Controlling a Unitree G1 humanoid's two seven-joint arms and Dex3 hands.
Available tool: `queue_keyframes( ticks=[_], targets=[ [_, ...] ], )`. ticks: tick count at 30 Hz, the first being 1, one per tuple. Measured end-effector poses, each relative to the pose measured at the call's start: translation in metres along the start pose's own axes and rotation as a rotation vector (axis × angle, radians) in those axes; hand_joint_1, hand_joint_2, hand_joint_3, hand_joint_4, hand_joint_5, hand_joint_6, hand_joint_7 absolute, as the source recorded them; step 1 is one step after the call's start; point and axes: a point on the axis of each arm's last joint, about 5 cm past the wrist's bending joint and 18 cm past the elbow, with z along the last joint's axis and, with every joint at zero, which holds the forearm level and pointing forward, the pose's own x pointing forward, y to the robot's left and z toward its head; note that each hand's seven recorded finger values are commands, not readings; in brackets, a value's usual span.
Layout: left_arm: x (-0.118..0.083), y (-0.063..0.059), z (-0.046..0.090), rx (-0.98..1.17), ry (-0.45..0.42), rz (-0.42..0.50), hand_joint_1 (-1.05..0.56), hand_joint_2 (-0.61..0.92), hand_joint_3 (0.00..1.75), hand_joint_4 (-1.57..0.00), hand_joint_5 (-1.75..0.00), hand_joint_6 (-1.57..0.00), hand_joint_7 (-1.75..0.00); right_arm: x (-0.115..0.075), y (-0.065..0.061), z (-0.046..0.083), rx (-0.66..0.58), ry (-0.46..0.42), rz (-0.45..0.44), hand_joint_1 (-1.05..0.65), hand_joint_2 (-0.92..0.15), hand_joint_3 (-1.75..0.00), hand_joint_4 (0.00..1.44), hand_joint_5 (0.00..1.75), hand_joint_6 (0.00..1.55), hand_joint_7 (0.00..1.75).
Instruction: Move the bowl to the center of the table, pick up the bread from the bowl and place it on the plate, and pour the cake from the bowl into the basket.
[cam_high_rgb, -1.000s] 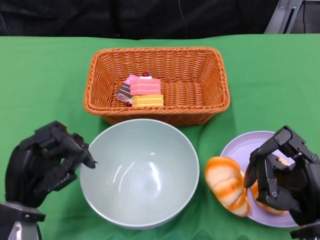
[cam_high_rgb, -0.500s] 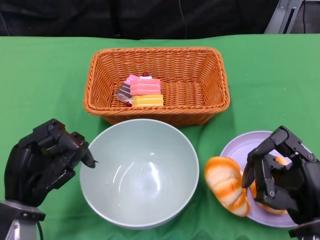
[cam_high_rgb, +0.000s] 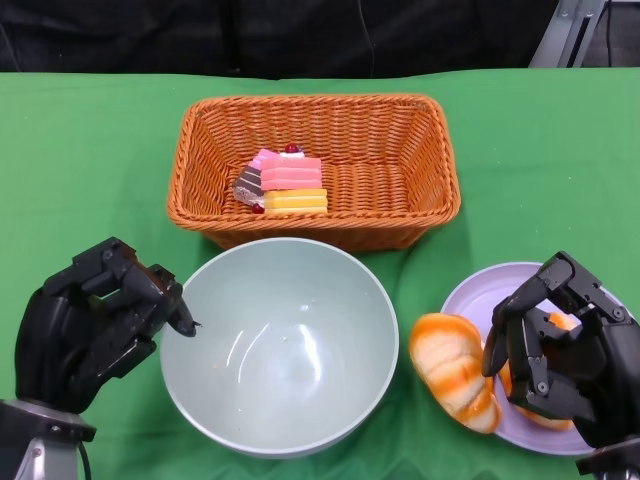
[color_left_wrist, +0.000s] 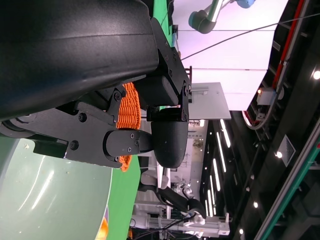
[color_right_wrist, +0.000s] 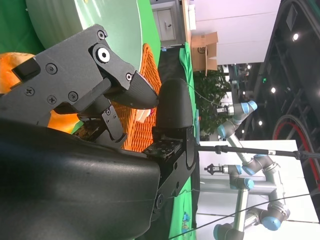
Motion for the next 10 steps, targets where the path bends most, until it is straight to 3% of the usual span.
queue_keyframes(
  ticks=[10],
  targets=[
    [-0.0002, 0.0000, -0.0005, -0.011, 0.003, 0.003, -0.15, 0.91, 0.34, -0.77, -1.62, -0.86, -1.30, 0.0001, -0.0001, -0.0007, 0.001, 0.003, -0.001, -0.14, -0.61, -1.17, 0.79, 1.75, 0.55, 1.71]
  ],
)
